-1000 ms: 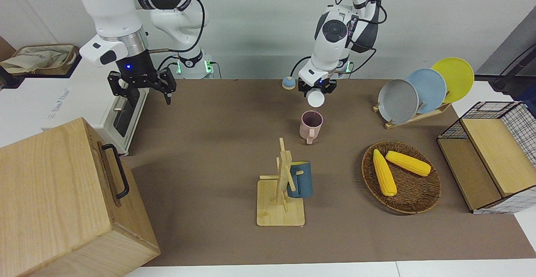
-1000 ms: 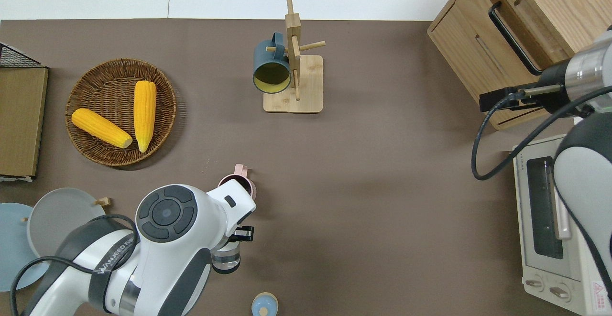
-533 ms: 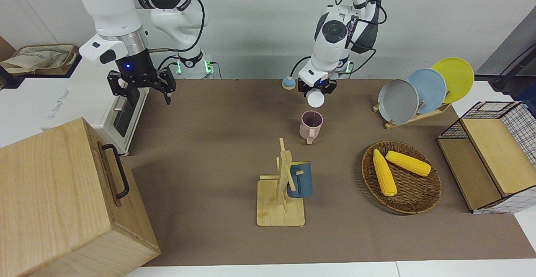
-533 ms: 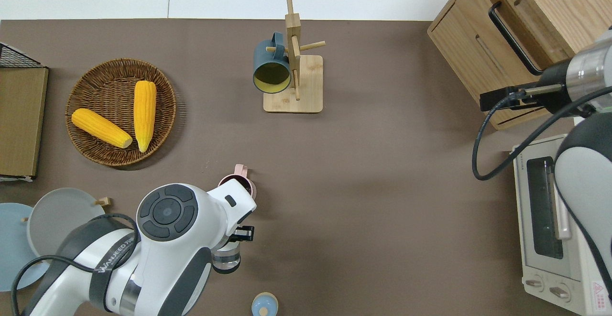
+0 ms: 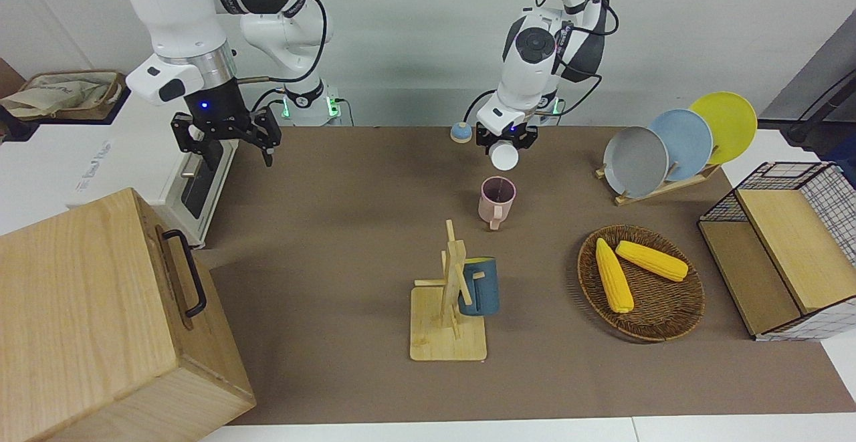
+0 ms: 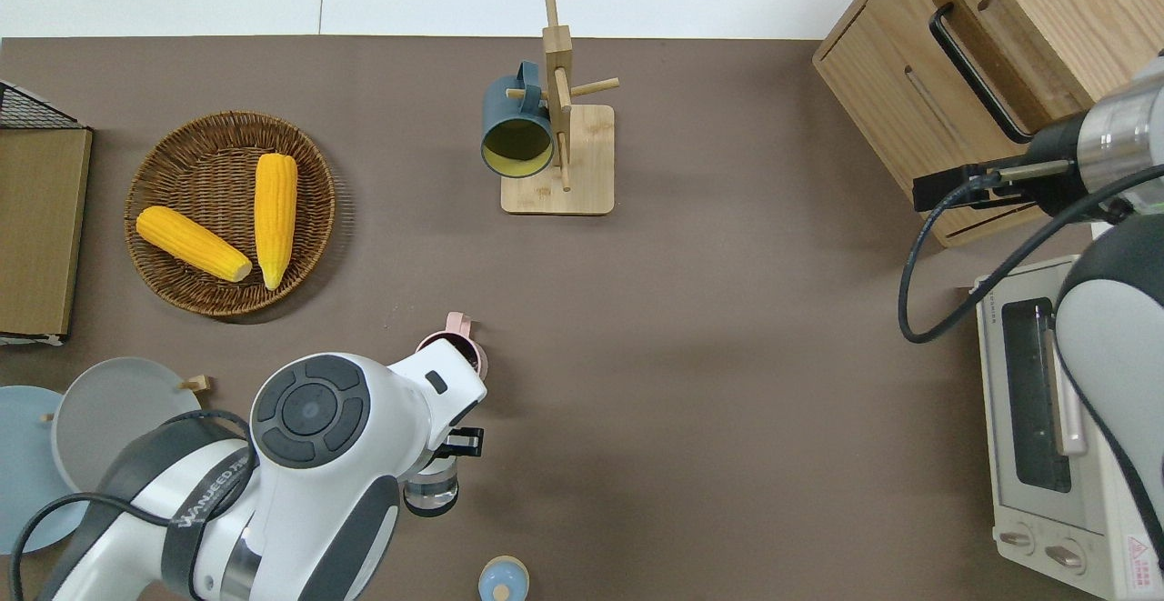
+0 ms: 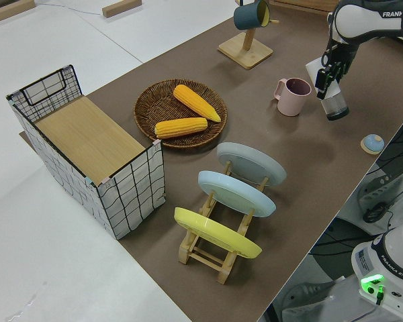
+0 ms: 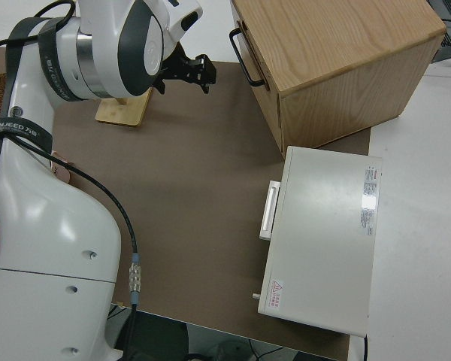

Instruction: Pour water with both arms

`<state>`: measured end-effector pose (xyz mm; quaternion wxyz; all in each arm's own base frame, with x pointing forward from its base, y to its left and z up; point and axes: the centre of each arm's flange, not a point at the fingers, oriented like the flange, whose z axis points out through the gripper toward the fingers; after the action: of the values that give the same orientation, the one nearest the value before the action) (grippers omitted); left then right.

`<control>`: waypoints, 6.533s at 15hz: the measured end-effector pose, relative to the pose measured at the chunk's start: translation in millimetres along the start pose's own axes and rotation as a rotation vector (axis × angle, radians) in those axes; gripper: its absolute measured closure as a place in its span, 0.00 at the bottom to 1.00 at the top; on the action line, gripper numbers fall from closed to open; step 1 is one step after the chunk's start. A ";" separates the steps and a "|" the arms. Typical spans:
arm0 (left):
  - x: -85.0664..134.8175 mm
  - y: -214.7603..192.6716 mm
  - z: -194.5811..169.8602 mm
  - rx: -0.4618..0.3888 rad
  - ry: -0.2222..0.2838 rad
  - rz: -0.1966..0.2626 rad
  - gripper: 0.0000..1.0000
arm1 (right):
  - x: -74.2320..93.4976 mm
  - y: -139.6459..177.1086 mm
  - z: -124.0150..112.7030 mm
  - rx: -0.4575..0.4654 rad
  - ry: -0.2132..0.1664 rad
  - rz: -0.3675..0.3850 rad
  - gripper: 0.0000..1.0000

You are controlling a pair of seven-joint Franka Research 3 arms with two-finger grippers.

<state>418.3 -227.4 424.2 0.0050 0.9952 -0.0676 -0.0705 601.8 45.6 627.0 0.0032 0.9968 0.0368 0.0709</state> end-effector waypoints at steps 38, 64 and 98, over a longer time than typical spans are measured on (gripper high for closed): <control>75.9 -219.7 -215.6 0.070 0.827 -0.314 0.36 | 0.1 0.0 -0.5 0.000 0.001 0.000 0.00; 48.0 -592.1 -121.1 0.044 0.919 -0.133 0.36 | 0.1 0.0 -0.6 0.000 0.001 0.000 0.00; 51.5 -583.1 -141.5 -0.014 0.620 -0.185 0.00 | 0.0 0.1 -1.9 0.000 0.004 0.000 0.00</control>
<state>566.9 343.4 545.8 0.0256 0.9712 0.0282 0.2354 601.6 45.5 628.9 0.0031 0.9967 0.0368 0.0727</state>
